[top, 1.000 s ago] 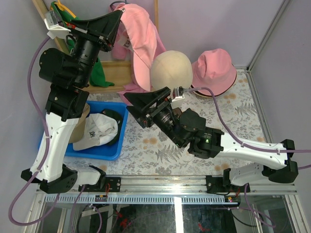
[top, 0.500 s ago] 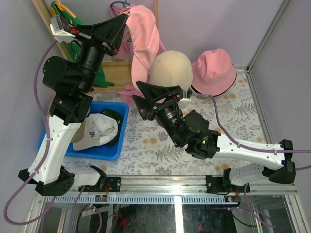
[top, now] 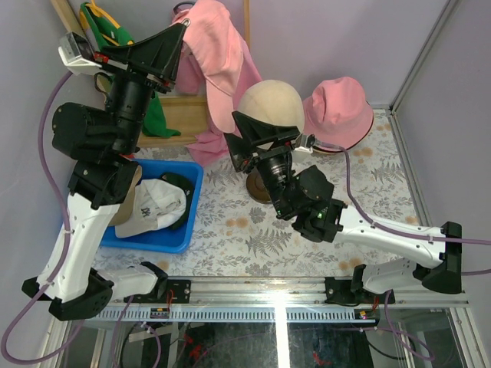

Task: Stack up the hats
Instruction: Place the hat on the hat stand.

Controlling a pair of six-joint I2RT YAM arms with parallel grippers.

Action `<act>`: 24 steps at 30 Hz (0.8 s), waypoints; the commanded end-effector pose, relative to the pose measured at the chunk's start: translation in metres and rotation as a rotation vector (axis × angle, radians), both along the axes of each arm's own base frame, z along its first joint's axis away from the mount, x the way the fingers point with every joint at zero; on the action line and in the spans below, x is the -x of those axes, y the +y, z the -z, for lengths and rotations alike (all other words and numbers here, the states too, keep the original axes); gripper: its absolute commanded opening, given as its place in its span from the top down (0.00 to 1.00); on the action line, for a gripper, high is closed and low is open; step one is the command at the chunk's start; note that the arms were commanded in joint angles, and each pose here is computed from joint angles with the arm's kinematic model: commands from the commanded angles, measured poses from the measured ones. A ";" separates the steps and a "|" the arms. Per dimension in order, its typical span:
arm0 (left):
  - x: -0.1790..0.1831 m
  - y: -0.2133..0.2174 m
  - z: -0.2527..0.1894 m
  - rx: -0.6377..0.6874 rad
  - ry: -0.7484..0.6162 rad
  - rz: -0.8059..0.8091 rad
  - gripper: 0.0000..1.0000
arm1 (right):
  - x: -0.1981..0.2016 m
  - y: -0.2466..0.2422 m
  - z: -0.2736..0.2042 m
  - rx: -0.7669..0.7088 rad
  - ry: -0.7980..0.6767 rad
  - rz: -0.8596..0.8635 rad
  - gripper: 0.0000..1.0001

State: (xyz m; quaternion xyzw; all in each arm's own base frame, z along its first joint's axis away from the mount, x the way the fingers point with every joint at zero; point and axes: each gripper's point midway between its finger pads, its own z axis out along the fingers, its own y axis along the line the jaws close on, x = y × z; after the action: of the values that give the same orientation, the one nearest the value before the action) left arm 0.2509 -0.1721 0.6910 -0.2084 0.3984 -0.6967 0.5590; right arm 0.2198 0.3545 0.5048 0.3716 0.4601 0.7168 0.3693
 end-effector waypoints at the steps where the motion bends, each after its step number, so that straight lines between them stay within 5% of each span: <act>1: 0.026 0.019 -0.028 0.009 -0.122 -0.069 1.00 | -0.007 -0.021 -0.030 -0.062 -0.073 0.059 0.17; 24: 0.044 0.007 -0.037 -0.135 -0.255 -0.075 1.00 | -0.054 -0.021 -0.072 -0.101 -0.307 -0.149 0.26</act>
State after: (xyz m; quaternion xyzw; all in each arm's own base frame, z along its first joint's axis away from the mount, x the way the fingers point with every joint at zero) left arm 0.2304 -0.1654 0.7061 -0.1384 0.3959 -0.6505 0.6332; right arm 0.2887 0.3403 0.5301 0.2805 0.4430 0.7525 0.3985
